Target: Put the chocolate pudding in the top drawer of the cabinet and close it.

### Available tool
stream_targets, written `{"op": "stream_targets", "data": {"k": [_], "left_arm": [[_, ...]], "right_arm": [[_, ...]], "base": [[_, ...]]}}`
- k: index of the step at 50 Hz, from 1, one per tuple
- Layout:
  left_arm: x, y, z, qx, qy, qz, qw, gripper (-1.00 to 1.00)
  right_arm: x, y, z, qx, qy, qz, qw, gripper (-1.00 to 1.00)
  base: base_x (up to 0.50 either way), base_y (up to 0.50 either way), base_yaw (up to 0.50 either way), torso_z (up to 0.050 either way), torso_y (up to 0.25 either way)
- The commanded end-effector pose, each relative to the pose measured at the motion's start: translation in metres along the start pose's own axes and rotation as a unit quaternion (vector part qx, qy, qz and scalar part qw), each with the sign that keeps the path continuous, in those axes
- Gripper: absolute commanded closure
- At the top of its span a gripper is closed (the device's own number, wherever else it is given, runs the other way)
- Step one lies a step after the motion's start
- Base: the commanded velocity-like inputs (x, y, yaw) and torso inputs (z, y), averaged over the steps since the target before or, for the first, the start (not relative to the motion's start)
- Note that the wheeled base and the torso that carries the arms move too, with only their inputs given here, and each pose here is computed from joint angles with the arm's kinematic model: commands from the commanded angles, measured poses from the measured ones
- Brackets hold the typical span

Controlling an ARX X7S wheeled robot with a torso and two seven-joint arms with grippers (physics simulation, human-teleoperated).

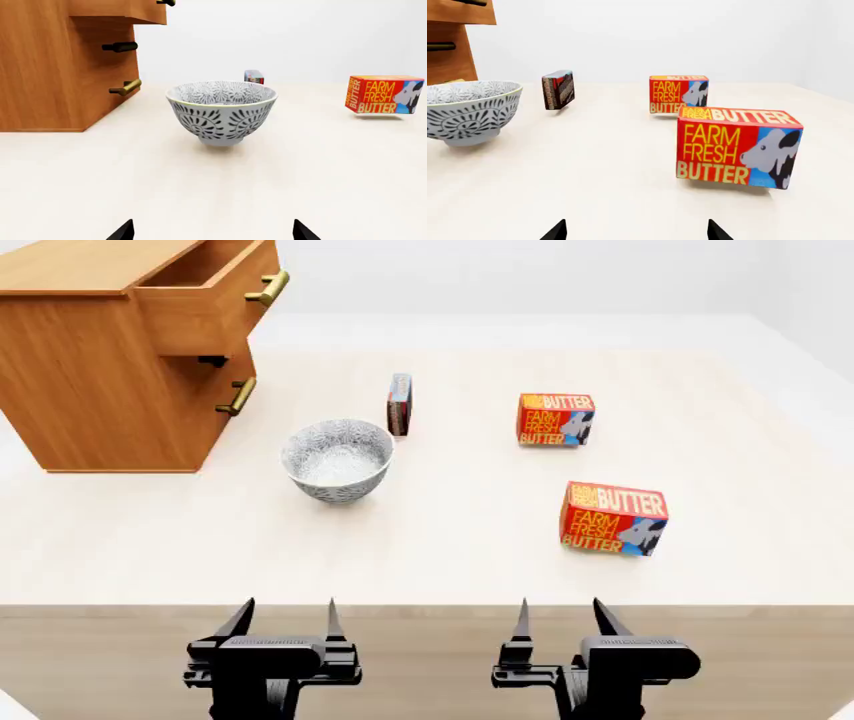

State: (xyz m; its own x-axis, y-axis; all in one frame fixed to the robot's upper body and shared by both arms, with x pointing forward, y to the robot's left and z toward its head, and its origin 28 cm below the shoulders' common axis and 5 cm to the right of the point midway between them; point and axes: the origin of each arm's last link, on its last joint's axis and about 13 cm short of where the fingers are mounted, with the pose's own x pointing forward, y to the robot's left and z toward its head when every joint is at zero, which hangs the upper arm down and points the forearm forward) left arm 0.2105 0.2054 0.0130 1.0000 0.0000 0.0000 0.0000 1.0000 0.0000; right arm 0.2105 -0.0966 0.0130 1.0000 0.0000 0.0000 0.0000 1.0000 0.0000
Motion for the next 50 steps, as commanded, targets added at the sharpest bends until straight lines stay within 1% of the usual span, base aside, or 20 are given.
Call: {"op": "stream_targets", "data": {"k": [1, 6, 8, 12, 20, 25, 32, 37, 42, 46, 50], "left_arm": [[0.0, 0.0, 0.0, 0.004, 0.001, -0.004, 1.0, -1.0], [0.0, -0.002, -0.001, 0.015, -0.001, -0.016, 1.0, -1.0], [0.0, -0.002, 0.0, 0.006, -0.006, -0.017, 1.0, -1.0], [0.001, -0.001, 0.001, -0.003, -0.003, -0.011, 1.0, -1.0], [0.0, 0.0, 0.002, -0.008, -0.003, -0.011, 1.0, -1.0], [0.001, 0.001, 0.012, -0.016, -0.003, -0.019, 1.0, -1.0], [0.008, 0.006, 0.04, -0.007, -0.021, -0.021, 1.0, -1.0], [0.012, 0.009, 0.064, 0.005, -0.039, -0.026, 0.999, -1.0], [0.018, 0.013, 0.096, 0.029, -0.061, -0.041, 0.997, -1.0], [0.026, 0.016, 0.125, 0.051, -0.075, -0.056, 0.994, -1.0], [0.036, 0.022, 0.152, 0.068, -0.085, -0.061, 0.992, -1.0]], "right_arm": [[0.0, 0.0, 0.0, 0.0, 0.001, 0.0, 1.0, -1.0], [0.001, 0.001, -0.001, 0.002, 0.005, 0.002, 1.0, -1.0], [0.001, 0.001, -0.001, 0.001, 0.007, 0.005, 1.0, -1.0], [0.0, 0.001, -0.001, 0.0, 0.008, 0.006, 1.0, -1.0], [-0.002, 0.0, 0.0, 0.0, 0.007, 0.003, 1.0, -1.0], [0.001, -0.001, 0.005, 0.005, 0.009, -0.005, 1.0, -1.0], [0.007, -0.003, 0.023, 0.007, 0.0, -0.012, 1.0, -1.0], [0.011, -0.006, 0.043, 0.004, -0.011, -0.011, 1.0, -1.0], [0.016, -0.008, 0.069, 0.0, -0.022, -0.009, 1.0, -1.0], [0.023, -0.008, 0.097, -0.005, -0.035, -0.003, 0.999, -1.0], [0.034, -0.011, 0.124, -0.011, -0.041, -0.003, 0.999, -1.0]], "base": [[0.0, 0.0, 0.0, 0.0, 0.0], [0.0, 0.0, 0.0, 0.0, 0.0], [0.0, 0.0, 0.0, 0.014, 0.0], [0.0, 0.0, 0.0, 0.05, 0.0], [0.0, 0.0, 0.0, 0.05, 0.0], [0.0, 0.0, 0.0, 0.05, 0.0], [0.0, 0.0, 0.0, 0.05, 0.0], [0.0, 0.0, 0.0, 0.05, 0.0], [0.0, 0.0, 0.0, 0.05, 0.0], [0.0, 0.0, 0.0, 0.05, 0.0], [0.0, 0.0, 0.0, 0.05, 0.0]]}}
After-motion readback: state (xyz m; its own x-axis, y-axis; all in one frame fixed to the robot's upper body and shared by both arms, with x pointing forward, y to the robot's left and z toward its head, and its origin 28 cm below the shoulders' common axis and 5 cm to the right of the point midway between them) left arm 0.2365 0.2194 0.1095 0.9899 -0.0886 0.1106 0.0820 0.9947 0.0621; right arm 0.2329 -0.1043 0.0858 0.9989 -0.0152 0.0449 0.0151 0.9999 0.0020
